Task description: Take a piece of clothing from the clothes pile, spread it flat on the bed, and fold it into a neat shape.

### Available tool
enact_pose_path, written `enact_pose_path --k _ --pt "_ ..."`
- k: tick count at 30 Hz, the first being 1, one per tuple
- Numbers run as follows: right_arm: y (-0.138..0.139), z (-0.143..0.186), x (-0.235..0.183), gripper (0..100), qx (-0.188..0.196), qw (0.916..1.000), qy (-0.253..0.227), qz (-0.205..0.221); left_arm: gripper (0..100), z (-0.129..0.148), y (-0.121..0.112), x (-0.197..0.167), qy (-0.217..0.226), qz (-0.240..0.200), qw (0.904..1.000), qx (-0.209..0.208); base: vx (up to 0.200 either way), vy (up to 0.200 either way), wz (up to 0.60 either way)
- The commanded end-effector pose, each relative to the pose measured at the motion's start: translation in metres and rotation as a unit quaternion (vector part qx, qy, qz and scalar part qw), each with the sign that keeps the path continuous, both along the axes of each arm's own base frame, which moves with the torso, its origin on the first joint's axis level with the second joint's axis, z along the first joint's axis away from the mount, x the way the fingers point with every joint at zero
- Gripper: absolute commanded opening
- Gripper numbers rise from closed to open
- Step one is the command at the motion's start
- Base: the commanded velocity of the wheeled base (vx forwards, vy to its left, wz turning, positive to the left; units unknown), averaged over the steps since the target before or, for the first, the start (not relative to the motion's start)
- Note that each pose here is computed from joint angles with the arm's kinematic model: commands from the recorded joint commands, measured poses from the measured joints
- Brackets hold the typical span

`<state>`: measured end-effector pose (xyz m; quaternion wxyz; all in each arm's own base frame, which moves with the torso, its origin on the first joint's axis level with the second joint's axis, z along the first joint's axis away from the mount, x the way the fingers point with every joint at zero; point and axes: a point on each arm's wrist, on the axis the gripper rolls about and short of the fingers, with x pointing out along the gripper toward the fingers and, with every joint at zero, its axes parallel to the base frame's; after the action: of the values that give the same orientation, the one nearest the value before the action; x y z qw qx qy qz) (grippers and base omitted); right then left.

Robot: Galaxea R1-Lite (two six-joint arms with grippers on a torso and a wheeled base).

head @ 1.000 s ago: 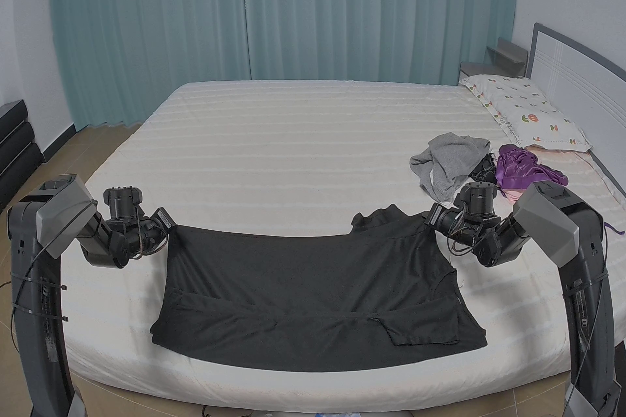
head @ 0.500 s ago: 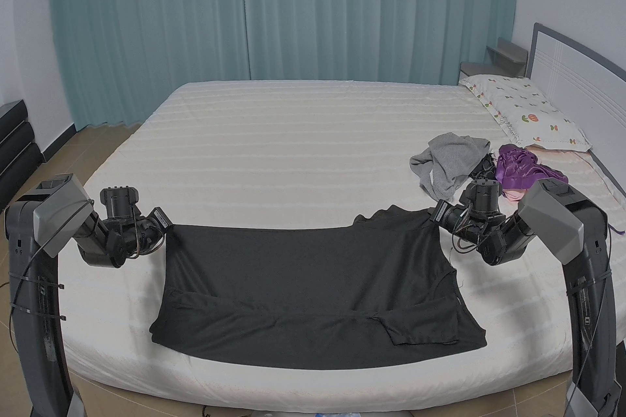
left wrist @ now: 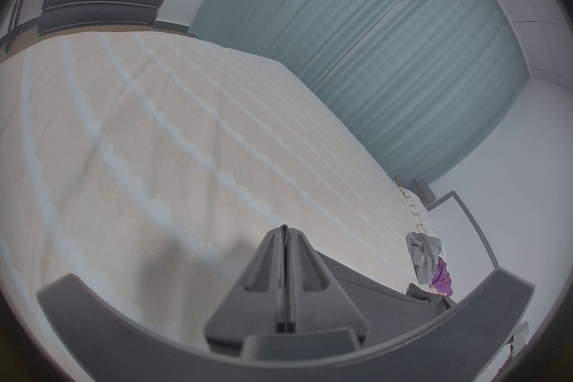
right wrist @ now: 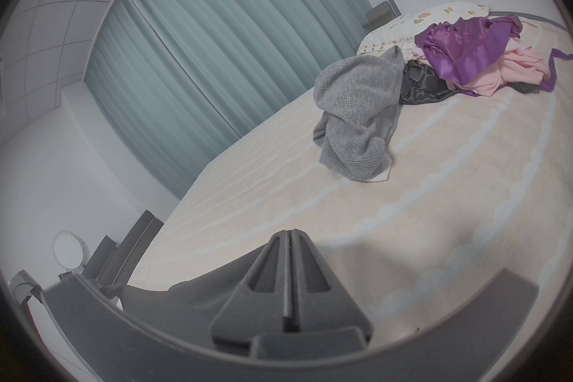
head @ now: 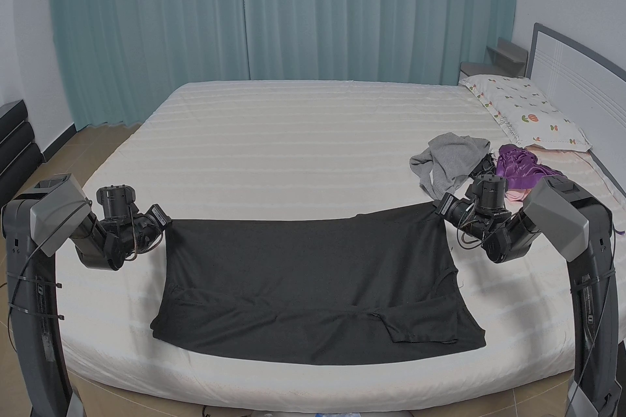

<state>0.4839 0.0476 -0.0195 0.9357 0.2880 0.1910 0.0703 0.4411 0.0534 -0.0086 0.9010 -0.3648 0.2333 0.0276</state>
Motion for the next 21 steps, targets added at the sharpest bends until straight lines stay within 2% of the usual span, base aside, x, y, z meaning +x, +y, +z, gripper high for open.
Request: enact_pose_path --k 1,9,15,21 --pt "-0.001 -0.007 -0.003 0 0.0 0.9999 0.012 0.001 0 -0.003 -0.001 -0.002 0.007 -0.001 1.0 0.0 0.0 0.0 0.0" --pt "0.002 -0.003 -0.017 0 0.006 0.9991 0.034 0.026 0 -0.006 -0.002 -0.01 0.021 -0.01 0.9997 0.009 0.0 0.0 0.0" --pt "-0.001 0.008 -0.036 0 0.014 0.9979 0.047 0.041 0 0.009 -0.007 -0.035 0.028 -0.044 0.9986 -0.001 0.0 0.0 0.0" --pt "-0.004 0.01 -0.051 0 0.016 0.9977 0.049 0.044 0 0.018 -0.005 -0.05 0.016 -0.043 0.999 0.0 0.0 0.0 0.0"
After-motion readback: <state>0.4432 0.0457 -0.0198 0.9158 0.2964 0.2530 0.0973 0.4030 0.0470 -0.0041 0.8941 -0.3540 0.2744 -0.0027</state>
